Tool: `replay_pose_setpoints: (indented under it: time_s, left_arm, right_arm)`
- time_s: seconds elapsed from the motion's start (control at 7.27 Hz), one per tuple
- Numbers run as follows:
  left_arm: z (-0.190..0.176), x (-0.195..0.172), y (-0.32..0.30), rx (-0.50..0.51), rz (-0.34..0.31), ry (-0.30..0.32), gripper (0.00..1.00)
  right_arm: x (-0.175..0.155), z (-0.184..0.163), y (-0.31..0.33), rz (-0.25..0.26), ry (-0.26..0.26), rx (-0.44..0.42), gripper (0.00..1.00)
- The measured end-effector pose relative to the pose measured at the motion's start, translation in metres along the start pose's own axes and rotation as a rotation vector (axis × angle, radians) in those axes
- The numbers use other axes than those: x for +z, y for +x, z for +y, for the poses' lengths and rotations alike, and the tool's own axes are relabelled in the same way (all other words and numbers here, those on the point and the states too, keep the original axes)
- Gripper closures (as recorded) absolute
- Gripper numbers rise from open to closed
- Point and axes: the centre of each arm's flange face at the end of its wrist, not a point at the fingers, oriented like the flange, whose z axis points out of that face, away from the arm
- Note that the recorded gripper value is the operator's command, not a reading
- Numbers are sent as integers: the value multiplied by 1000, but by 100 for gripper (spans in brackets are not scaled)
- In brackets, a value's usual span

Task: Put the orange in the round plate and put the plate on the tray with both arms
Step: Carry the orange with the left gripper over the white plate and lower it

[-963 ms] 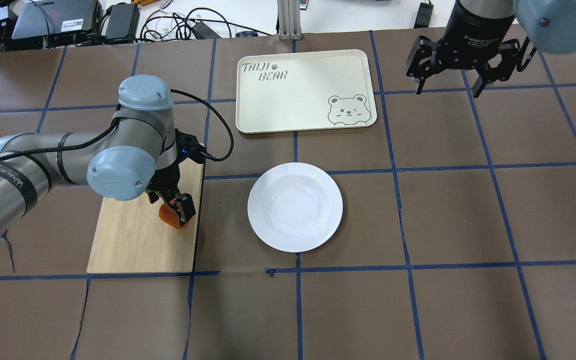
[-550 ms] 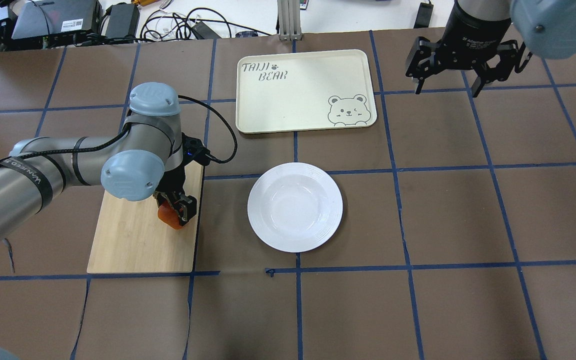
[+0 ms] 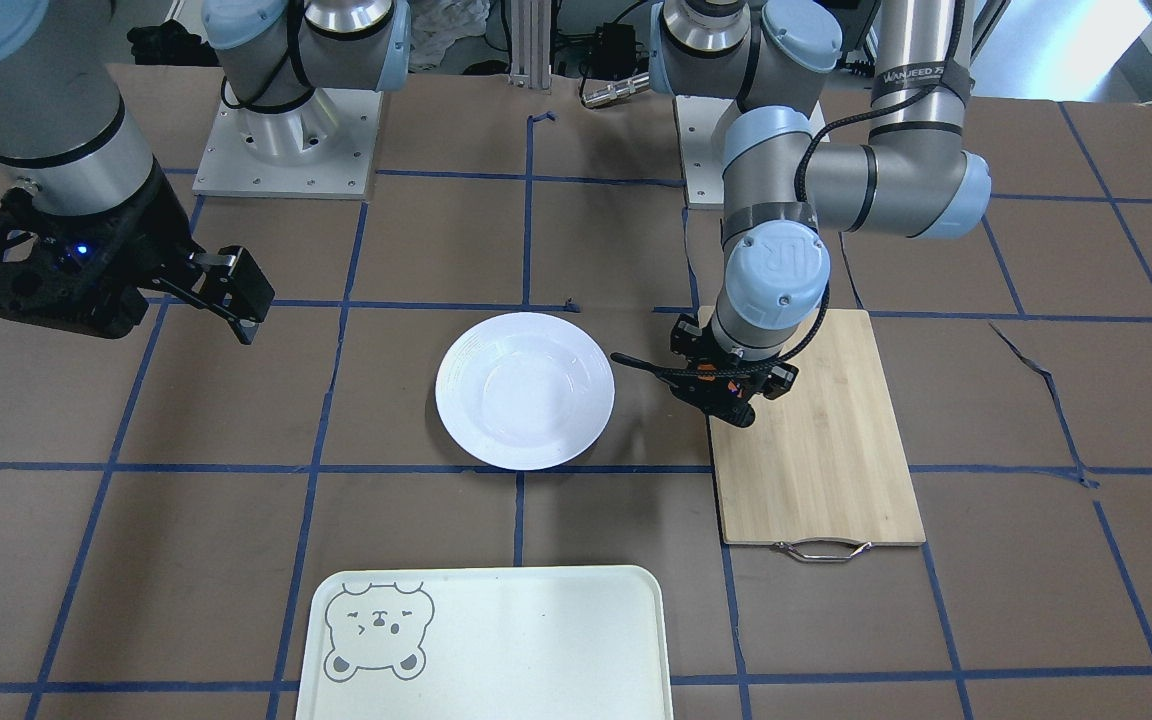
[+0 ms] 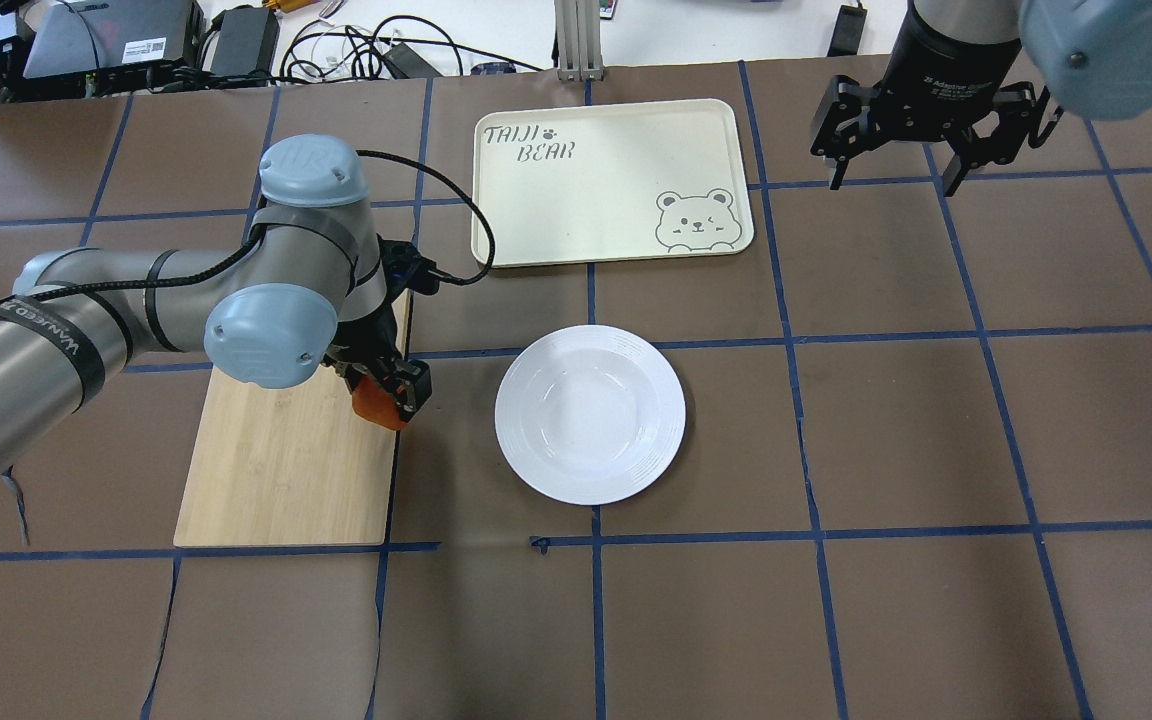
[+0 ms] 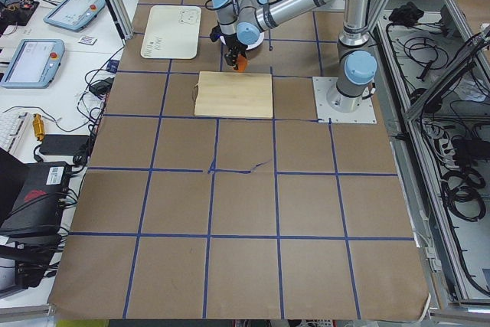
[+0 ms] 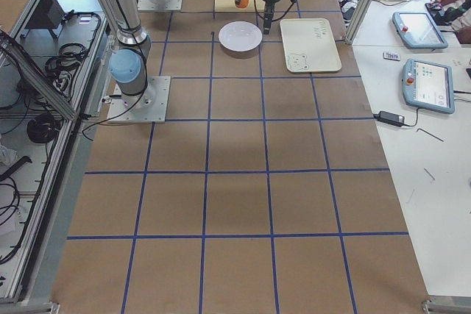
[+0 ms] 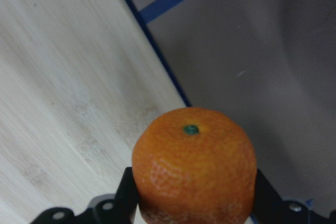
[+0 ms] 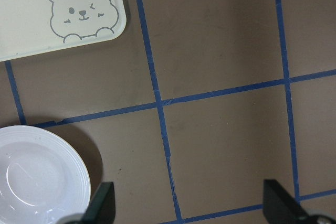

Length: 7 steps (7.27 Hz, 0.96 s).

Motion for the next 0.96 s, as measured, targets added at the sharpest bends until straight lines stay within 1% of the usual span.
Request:
replay_pose_setpoints:
  time_s: [0.28, 0.55, 0.69, 0.83, 0.96]
  left_arm:
    - [-9, -14, 73, -148, 9, 29, 100]
    - [-17, -7, 147, -304, 43, 48, 100]
    - [-25, -1, 166, -380, 76, 73, 100]
    - [-32, 6, 175, -415, 102, 89, 100]
    - [-37, 11, 178, -431, 112, 93, 39]
  right_arm:
    - [0, 0, 0, -1, 0, 0, 0]
    - [2, 0, 0, 0, -3, 0, 0]
    - [2, 0, 0, 0, -4, 0, 0]
    - [2, 0, 0, 0, -5, 0, 0]
    - [4, 0, 0, 2, -10, -1, 0]
